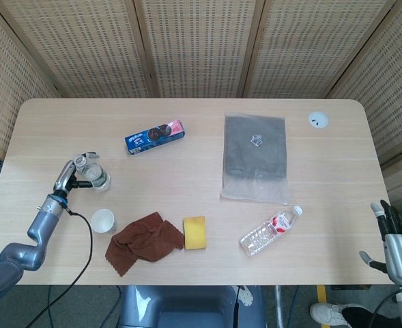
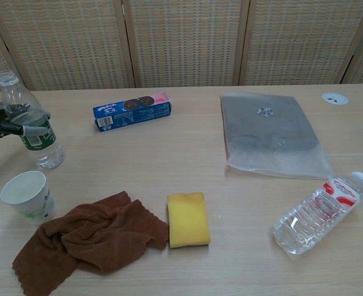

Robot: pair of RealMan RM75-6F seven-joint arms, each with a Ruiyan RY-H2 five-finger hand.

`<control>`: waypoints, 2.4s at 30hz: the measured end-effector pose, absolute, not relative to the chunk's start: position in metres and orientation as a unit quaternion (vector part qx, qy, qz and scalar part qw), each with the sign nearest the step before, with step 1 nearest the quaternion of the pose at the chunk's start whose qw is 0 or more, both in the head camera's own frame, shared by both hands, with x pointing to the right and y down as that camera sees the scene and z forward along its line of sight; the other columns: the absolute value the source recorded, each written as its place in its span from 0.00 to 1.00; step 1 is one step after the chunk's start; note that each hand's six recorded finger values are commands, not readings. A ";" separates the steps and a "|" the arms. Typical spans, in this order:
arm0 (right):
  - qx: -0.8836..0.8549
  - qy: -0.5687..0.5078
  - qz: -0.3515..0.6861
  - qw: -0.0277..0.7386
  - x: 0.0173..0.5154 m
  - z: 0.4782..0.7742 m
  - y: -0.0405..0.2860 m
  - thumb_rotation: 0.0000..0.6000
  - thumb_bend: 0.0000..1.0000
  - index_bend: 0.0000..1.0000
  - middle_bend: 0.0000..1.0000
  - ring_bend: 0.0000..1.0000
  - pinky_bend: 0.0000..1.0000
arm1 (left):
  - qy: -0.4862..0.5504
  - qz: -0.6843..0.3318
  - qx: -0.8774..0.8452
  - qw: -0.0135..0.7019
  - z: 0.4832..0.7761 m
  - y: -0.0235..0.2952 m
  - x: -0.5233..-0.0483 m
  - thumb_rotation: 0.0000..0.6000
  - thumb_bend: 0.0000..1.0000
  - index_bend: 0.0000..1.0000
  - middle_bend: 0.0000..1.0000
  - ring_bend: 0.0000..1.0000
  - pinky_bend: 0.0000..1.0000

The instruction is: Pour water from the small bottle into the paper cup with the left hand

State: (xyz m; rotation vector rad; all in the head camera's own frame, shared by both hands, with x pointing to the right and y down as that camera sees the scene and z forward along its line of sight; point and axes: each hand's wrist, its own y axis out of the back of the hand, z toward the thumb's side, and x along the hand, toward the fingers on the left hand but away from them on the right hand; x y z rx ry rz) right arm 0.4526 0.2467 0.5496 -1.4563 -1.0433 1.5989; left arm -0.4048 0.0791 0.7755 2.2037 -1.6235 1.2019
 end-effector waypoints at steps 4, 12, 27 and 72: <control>-0.567 -0.404 0.620 0.362 0.452 0.550 0.247 1.00 0.00 0.01 0.00 0.00 0.00 | -0.547 0.395 0.734 0.079 0.775 0.079 -0.406 1.00 0.37 0.52 0.38 0.20 0.21; -0.568 -0.403 0.620 0.362 0.451 0.550 0.247 1.00 0.00 0.01 0.00 0.00 0.00 | -0.553 0.377 0.740 0.068 0.761 0.069 -0.411 1.00 0.39 0.53 0.40 0.24 0.30; -0.573 -0.402 0.612 0.368 0.445 0.546 0.250 1.00 0.00 0.02 0.00 0.00 0.00 | -0.450 0.462 0.759 -0.088 0.710 0.063 -0.458 1.00 0.41 0.54 0.41 0.24 0.30; -0.584 -0.411 0.592 0.373 0.440 0.535 0.254 1.00 0.00 0.01 0.00 0.00 0.00 | -0.161 0.589 0.691 -0.386 0.711 0.134 -0.445 1.00 0.44 0.56 0.42 0.24 0.30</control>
